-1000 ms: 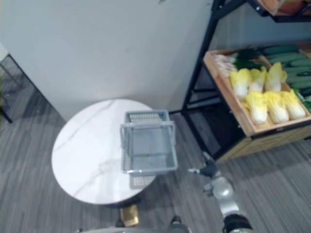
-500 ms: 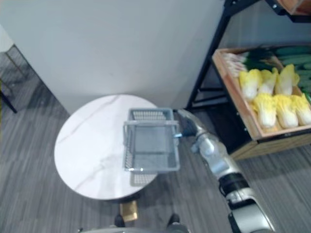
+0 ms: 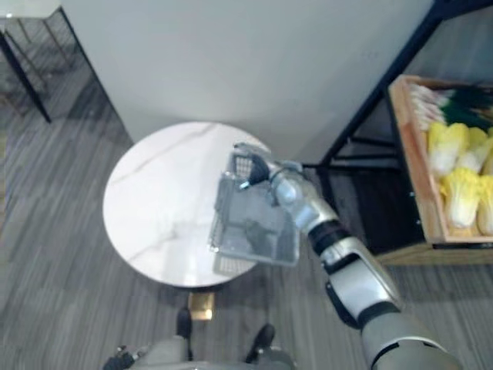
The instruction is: Pick vegetable in the basket
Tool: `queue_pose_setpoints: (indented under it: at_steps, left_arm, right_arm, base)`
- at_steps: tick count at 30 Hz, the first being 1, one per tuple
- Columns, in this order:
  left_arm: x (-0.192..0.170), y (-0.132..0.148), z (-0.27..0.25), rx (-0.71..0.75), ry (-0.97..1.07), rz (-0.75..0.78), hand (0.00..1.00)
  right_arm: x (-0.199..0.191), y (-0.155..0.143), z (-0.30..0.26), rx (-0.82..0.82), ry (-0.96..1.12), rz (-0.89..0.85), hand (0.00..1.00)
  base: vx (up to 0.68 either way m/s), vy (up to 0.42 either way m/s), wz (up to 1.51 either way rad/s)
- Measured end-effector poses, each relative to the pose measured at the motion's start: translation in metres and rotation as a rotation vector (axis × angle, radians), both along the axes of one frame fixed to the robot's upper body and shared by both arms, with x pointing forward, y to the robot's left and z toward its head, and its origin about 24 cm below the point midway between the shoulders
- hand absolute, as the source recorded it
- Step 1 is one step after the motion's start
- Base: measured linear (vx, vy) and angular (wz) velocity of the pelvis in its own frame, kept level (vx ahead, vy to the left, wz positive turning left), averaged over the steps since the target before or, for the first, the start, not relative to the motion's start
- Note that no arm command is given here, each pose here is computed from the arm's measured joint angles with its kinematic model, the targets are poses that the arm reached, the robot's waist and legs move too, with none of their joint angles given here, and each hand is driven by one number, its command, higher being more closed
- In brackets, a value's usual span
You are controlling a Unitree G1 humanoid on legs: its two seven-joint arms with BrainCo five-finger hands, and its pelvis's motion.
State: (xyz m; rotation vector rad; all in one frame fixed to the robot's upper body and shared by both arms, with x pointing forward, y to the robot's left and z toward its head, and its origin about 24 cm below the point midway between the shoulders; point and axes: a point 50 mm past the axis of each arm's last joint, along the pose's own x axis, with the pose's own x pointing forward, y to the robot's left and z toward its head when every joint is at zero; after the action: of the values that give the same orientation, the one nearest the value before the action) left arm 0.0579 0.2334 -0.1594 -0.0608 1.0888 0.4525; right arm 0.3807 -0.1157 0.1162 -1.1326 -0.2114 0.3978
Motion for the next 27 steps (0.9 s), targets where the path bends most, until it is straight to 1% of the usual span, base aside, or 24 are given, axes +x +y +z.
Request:
queue_pose_setpoints:
  at_steps: [2, 6, 8, 13, 23, 27]
  left_arm:
    - [0.001, 0.0, 0.0, 0.002, -0.002, 0.001, 0.0]
    - [0.009, -0.001, 0.001, 0.006, -0.022, -0.002, 0.0]
    - [0.012, -0.001, 0.002, 0.007, -0.031, -0.006, 0.0]
    - [0.02, -0.004, 0.003, 0.012, -0.044, -0.032, 0.0]
    - [0.025, -0.006, 0.003, 0.02, -0.048, -0.062, 0.0]
    - [0.026, -0.009, 0.003, 0.017, -0.049, -0.081, 0.0]
  right_arm:
    - [0.002, 0.0, -0.002, -0.017, 0.01, -0.013, 0.0]
    - [0.008, -0.009, -0.003, -0.041, 0.027, -0.065, 0.0]
    - [0.01, -0.015, -0.002, -0.02, 0.026, -0.098, 0.0]
    - [0.014, -0.031, -0.005, -0.032, 0.025, -0.185, 0.0]
    - [0.015, -0.035, -0.002, -0.012, 0.018, -0.204, 0.0]
    - [0.014, -0.035, -0.002, -0.048, 0.01, -0.197, 0.0]
  base:
    - [0.05, 0.016, 0.12]
    - [0.02, 0.006, 0.08]
    - [0.0, 0.0, 0.0]
    - [0.02, 0.007, 0.01]
    - [0.01, 0.003, -0.01]
    - [0.0, 0.015, -0.14]
